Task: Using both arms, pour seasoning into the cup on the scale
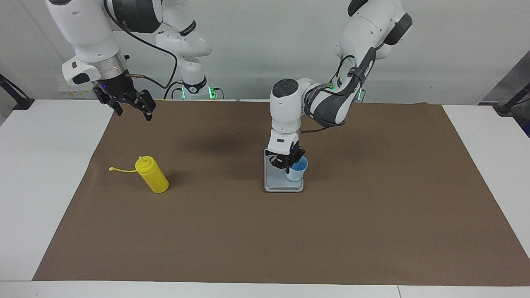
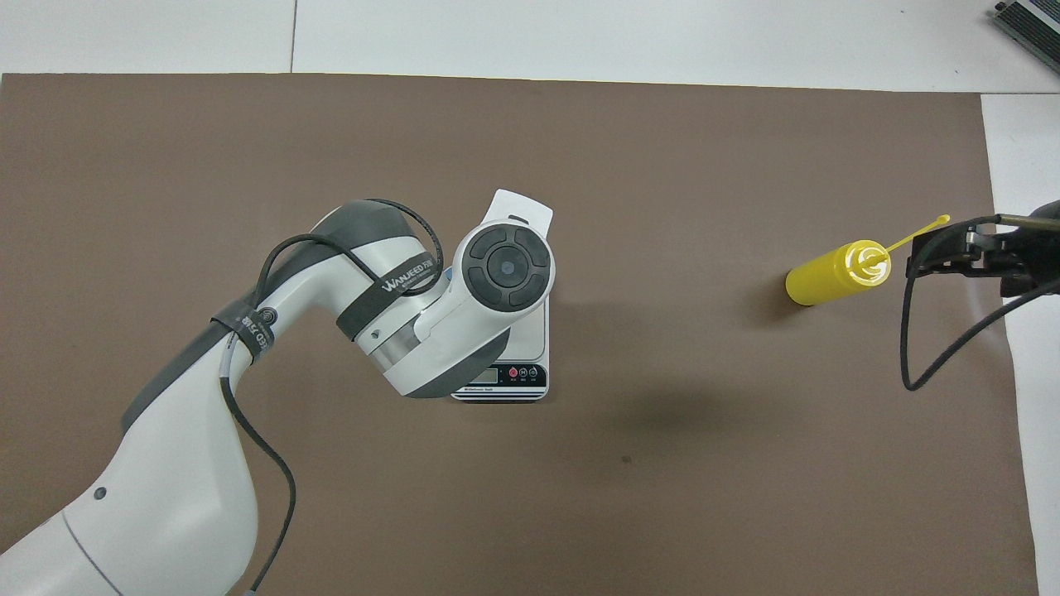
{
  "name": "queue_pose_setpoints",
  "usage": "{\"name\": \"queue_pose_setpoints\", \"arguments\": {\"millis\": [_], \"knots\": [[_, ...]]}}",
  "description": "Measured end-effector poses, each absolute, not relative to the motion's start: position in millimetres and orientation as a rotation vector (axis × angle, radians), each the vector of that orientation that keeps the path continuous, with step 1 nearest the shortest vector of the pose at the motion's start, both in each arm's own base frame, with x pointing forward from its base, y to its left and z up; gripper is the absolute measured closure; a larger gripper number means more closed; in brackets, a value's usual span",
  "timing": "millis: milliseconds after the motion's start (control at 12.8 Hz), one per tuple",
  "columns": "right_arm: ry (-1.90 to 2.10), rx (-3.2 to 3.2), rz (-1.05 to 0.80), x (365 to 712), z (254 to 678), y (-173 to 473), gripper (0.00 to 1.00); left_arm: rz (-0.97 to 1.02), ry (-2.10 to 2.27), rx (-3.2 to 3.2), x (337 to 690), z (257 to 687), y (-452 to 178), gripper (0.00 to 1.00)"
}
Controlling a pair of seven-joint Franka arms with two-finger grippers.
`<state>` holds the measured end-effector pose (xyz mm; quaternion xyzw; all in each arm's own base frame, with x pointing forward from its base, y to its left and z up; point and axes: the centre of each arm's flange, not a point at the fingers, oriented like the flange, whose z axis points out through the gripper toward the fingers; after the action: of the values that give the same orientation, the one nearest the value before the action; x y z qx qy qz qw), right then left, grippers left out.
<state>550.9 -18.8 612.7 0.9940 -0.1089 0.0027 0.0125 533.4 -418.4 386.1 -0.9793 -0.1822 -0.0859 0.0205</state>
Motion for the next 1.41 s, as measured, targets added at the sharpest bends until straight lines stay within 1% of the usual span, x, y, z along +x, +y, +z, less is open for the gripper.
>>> {"name": "queue_pose_setpoints", "arguments": {"millis": [78, 234, 312, 390, 469, 547, 625, 703, 781, 937, 1171, 1406], "knots": [[-0.341, 3.098, 0.008, 551, 613, -19, 0.0, -0.266, -0.565, -3.037, 533, 386, -418, 0.9], [-0.341, 3.098, 0.008, 551, 613, -19, 0.0, -0.266, -0.569, -3.036, 534, 386, -418, 0.72], [-0.341, 3.098, 0.008, 551, 613, -19, 0.0, -0.265, -0.572, -3.035, 534, 385, -418, 0.72], [-0.341, 3.098, 0.008, 551, 613, -19, 0.0, -0.264, -0.574, -3.034, 534, 384, -417, 0.67], [-0.337, 3.098, 0.007, 551, 612, -19, 0.0, -0.263, -0.577, -3.032, 535, 384, -417, 0.57], [-0.332, 3.099, 0.007, 551, 612, -20, 0.0, -0.263, -0.578, -3.031, 535, 385, -417, 0.57], [-0.314, 3.101, 0.004, 551, 612, -24, 0.0, -0.261, -0.584, -3.027, 536, 387, -417, 0.52], [-0.287, 3.103, 0.004, 550, 611, -28, 0.0, -0.259, -0.593, -3.02, 539, 391, -416, 0.52], [-0.252, 3.106, 0.012, 550, 609, -34, 0.0, -0.26, -0.607, -3.016, 543, 399, -416, 0.49], [-0.128, 3.13, 0.066, 551, 605, -51, 0.0, -0.269, -0.637, -3.013, 552, 420, -417, 0.49], [0.035, 3.232, 0.106, 548, 591, -83, 0.0, -0.271, -0.666, -3.006, 557, 451, -418, 0.49], [0.295, 3.256, 0.211, 544, 573, -117, 0.0, -0.254, -0.686, -2.984, 563, 474, -407, 0.48]]}}
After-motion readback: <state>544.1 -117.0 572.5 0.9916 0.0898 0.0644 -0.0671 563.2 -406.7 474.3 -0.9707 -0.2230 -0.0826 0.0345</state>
